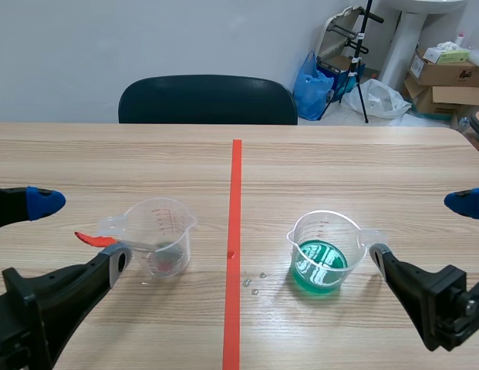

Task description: Do the redox reaction experiment

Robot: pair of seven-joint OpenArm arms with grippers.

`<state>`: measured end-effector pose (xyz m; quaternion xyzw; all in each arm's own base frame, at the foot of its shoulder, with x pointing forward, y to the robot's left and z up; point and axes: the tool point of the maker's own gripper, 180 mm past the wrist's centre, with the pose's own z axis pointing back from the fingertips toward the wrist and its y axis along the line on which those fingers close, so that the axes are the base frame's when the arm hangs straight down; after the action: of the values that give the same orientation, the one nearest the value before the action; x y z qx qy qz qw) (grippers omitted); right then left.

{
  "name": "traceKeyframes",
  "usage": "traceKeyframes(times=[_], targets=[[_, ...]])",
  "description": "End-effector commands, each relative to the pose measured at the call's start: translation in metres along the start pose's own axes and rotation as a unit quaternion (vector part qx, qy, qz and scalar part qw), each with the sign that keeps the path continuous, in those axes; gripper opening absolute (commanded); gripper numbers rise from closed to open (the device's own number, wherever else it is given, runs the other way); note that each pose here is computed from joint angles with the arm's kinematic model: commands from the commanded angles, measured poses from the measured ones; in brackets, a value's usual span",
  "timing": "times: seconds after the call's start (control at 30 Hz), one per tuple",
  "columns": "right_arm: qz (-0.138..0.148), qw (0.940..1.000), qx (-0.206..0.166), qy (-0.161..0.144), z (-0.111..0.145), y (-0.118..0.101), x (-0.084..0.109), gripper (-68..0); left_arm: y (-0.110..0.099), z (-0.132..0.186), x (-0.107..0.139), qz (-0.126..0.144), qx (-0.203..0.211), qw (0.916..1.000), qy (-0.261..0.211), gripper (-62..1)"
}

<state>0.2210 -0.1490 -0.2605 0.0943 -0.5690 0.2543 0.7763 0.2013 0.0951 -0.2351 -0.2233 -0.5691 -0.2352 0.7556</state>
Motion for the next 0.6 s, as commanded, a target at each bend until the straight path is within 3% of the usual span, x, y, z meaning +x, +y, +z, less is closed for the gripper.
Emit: traceKeyframes(times=[0.0, 0.37, 0.57], targets=[[0.004, 0.9999, 0.005, -0.016, -0.001, 0.001, 0.01, 0.4, 0.0, 0.0, 0.005, 0.002, 0.001, 0.9999, -0.011, 1.4], [0.004, 0.9996, 0.005, -0.029, 0.0, 0.001, 0.015, 0.4, 0.0, 0.0, 0.005, 0.001, 0.001, 0.9999, -0.011, 1.4], [0.006, 0.9972, 0.006, -0.075, 0.001, 0.001, 0.032, 0.4, 0.0, 0.0, 0.007, -0.003, 0.001, 0.9999, -0.017, 1.4]])
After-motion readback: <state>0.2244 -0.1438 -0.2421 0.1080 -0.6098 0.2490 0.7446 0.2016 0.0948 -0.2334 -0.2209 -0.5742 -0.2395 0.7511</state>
